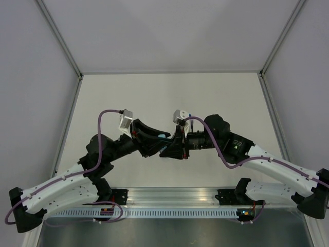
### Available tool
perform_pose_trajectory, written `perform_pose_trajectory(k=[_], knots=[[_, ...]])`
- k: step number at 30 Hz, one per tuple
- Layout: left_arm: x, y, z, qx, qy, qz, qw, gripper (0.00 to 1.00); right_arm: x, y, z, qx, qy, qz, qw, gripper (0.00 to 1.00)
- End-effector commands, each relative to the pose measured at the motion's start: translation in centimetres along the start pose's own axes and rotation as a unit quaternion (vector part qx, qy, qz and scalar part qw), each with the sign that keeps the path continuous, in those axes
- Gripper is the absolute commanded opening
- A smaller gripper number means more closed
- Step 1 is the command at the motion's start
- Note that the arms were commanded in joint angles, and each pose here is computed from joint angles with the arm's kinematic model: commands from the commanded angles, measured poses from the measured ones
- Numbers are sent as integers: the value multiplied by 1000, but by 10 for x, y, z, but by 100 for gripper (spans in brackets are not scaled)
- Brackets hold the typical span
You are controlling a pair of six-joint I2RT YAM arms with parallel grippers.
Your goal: Insert the pens into the pen caps
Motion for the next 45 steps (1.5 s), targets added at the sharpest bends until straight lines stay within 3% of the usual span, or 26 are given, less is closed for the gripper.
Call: perform_pose_trajectory(k=[1,2,5,10,14,20,26,29,35,45], knots=[[-12,-5,0,16,-98,92,991,52,3,-25,-17,-55,37,-109,992,0],[-7,-29,-7,30,-113,69,991,63,5,-17,-20,-49,38,-103,993,0],[-7,-48,-7,62,-159,74,983,99,8,11,-33,-26,58,-79,995,0],[-17,-65,0,89,-244,56,964,100,8,37,-55,20,106,-62,992,0],[-39,-23,33,92,-321,60,941,100,12,35,-86,107,184,-68,975,0],[-62,35,74,102,-385,53,916,100,27,43,-156,212,310,-20,927,0],[-70,44,84,120,-393,35,911,100,35,63,-217,284,386,16,878,7],[-75,49,92,137,-419,32,897,100,32,71,-240,317,421,25,850,9],[-75,51,95,142,-431,45,890,100,30,98,-268,364,475,66,798,14],[-76,49,96,147,-441,44,884,100,11,114,-284,390,514,80,760,32]])
Point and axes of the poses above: each gripper's point midway between its finger pads, its own x axis out along the fingers, its own z axis along the line the jaws close on, y = z × x, the point moved 9 cm from there along -x, back along the fingers, and after that the axes turned 1 degree about x, right-handed, at the moved point
